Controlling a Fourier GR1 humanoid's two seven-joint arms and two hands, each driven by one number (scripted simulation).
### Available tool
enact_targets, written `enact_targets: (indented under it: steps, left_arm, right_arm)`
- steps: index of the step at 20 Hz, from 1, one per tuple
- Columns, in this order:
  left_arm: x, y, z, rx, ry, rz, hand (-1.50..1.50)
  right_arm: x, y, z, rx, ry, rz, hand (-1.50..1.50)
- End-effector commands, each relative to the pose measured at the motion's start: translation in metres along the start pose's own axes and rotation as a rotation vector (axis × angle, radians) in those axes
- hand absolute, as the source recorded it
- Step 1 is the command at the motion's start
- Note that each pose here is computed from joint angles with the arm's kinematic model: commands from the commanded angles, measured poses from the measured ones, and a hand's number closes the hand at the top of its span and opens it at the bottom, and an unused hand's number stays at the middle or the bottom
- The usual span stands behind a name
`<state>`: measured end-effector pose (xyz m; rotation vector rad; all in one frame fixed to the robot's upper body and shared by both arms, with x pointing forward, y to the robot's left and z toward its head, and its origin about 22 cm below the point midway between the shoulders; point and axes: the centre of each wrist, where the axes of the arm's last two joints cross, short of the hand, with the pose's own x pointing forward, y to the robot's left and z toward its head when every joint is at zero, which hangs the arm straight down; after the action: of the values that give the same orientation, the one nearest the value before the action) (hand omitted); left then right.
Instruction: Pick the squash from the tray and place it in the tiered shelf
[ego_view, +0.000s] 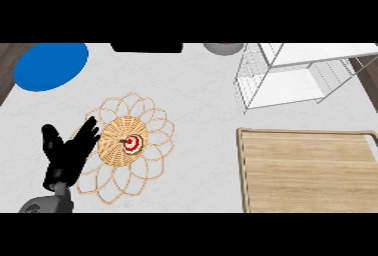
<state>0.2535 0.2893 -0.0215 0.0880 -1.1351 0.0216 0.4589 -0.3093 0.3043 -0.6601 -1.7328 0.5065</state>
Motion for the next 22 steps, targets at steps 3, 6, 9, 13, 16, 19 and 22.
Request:
enact_targets:
  steps: [3,6,9,13,16,19,22]
  left_arm:
    - [-0.015,0.011,0.006,-0.010,0.031,-0.008,0.00]
    - [-0.015,-0.018,0.003,-0.005,0.007,0.009,0.00]
    - [0.004,-0.004,-0.001,-0.008,0.015,0.008,0.00]
    - [-0.004,-0.010,-0.007,0.006,0.008,0.018,0.00]
    - [-0.006,-0.011,-0.005,-0.008,0.003,0.013,0.00]
    - [-0.011,0.018,-0.001,-0.008,0.020,0.010,0.00]
    - [0.001,-0.006,-0.003,-0.009,0.015,0.021,0.00]
  right_arm:
    - [0.010,-0.021,-0.004,-0.038,0.019,-0.250,-1.50]
    - [-0.002,-0.031,0.000,-0.065,0.038,-0.357,-1.50]
    - [0.024,-0.045,-0.005,-0.103,0.058,-0.459,-1.50]
    - [-0.007,-0.054,0.005,-0.271,0.079,-0.478,-1.50]
    - [-0.034,-0.080,0.020,-0.387,0.129,-0.400,-1.50]
    - [-0.027,-0.126,0.033,-0.464,0.172,-0.460,-1.50]
    - [-0.054,-0.147,0.051,-0.523,0.195,-0.526,-1.50]
